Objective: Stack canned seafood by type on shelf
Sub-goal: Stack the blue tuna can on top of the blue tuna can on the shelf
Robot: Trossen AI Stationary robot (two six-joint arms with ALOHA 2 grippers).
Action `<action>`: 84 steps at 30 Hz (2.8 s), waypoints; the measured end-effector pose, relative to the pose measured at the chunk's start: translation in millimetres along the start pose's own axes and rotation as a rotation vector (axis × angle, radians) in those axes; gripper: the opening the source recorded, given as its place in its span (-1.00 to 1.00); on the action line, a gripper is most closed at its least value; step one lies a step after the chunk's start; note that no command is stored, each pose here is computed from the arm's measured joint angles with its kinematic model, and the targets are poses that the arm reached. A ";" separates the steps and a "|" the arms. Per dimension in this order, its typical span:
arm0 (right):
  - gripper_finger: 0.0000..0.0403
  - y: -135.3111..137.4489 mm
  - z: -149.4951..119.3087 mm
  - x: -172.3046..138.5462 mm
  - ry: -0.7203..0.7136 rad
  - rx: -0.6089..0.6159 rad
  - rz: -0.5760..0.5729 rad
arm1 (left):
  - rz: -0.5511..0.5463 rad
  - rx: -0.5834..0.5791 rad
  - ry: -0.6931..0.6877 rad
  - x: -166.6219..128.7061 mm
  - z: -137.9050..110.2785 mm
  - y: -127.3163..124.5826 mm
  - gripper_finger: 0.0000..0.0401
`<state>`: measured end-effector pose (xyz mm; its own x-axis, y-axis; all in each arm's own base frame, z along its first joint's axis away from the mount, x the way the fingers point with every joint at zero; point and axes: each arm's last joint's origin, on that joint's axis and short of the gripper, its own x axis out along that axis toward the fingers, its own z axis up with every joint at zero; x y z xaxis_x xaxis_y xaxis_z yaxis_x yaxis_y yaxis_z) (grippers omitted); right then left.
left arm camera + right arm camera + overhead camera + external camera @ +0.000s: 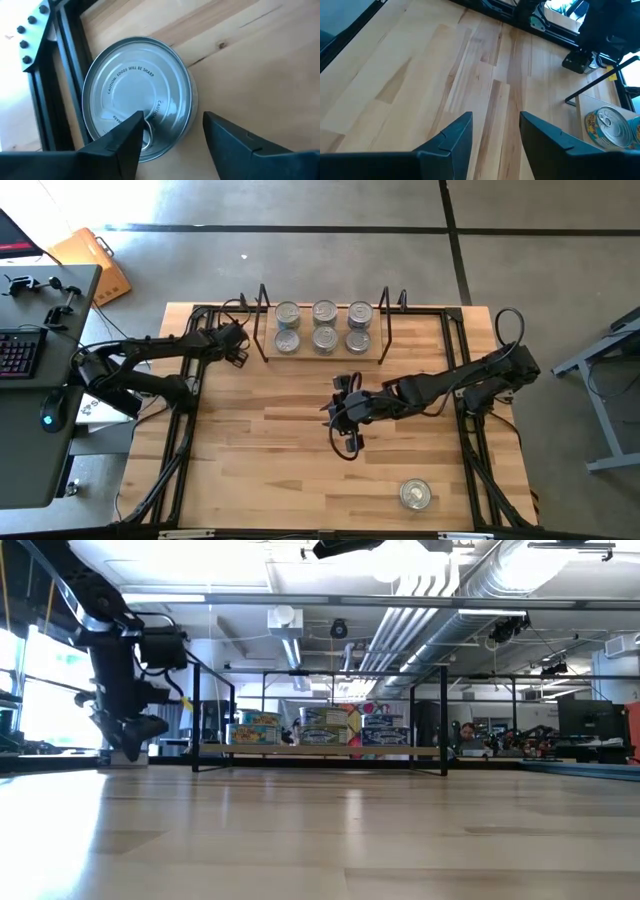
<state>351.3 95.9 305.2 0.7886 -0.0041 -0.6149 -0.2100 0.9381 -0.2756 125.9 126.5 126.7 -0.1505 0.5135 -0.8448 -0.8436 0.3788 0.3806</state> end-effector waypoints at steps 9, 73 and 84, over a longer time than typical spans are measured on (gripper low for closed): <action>-0.23 0.0 0.0 0.0 0.000 0.002 0.000 | 0.003 -0.072 0.046 -8.8 -12.4 -10.7 -0.20; -0.23 108.7 -75.3 14.1 -0.109 0.144 0.146 | -0.644 1.407 -0.829 -130.8 -93.1 -174.5 -0.23; -0.23 135.4 -67.9 -38.0 -0.192 0.096 0.001 | -0.528 1.410 -0.861 -102.2 -93.2 -197.9 -0.65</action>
<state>253.6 199.5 241.0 0.8861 0.0541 -0.4604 -0.1619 0.9667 -0.1980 260.2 -72.7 102.6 0.6620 0.1754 -0.7287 0.4251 0.7128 0.5578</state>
